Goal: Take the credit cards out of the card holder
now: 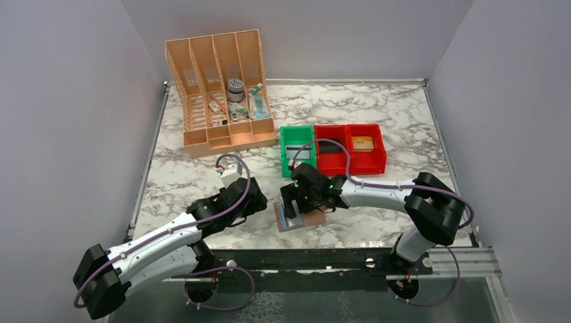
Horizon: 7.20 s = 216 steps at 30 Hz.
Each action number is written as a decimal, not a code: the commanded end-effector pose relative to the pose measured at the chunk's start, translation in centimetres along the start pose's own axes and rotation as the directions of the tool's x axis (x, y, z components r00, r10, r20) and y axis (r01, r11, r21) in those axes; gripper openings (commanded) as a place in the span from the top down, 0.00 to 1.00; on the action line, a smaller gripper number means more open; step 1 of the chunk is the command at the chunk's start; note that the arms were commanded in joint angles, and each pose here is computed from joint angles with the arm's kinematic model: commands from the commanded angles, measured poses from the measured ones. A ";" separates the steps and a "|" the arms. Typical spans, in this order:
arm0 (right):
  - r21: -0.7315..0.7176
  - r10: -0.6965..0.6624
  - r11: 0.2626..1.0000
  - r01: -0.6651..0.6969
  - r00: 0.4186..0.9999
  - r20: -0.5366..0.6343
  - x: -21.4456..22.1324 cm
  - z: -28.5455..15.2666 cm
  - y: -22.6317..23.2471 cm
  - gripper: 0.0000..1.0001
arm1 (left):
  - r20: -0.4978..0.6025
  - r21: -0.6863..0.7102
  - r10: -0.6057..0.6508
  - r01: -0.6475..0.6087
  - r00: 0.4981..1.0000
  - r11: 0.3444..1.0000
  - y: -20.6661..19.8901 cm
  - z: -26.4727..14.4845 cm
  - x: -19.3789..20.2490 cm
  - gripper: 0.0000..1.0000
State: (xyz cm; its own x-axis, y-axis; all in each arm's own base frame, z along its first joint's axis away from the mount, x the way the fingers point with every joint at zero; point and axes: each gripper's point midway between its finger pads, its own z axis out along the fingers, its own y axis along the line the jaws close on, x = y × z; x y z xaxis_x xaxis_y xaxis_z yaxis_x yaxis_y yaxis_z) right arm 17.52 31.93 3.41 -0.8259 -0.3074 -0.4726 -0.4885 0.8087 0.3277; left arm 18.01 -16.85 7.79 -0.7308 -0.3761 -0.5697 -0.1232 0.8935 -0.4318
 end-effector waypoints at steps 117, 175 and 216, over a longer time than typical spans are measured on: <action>-0.358 0.368 0.865 -0.351 0.930 -0.022 1.1 -1.9 -5.3 0.70 | -0.216 0.247 0.374 -0.320 0.902 0.915 -10.5 6.2 7.1 0.60; -0.317 0.446 0.840 -0.440 0.893 -0.058 3.5 -3.5 -9.7 0.99 | -0.326 0.062 0.419 -0.423 0.848 0.904 -5.4 7.5 8.7 0.72; -0.235 0.596 0.787 -0.570 0.801 0.054 3.1 -2.4 -11.9 0.66 | -0.332 0.202 0.440 -0.392 0.835 0.897 -9.2 8.2 10.5 0.87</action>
State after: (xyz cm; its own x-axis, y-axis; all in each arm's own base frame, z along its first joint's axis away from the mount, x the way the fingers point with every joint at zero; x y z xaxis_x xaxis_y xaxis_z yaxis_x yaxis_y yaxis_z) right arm 19.50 21.57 2.45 -0.9539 0.2058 -0.2186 -0.0419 0.6298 0.7756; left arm 18.08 -33.75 3.15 -0.8622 0.1049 -0.4956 0.3421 0.8421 -0.4170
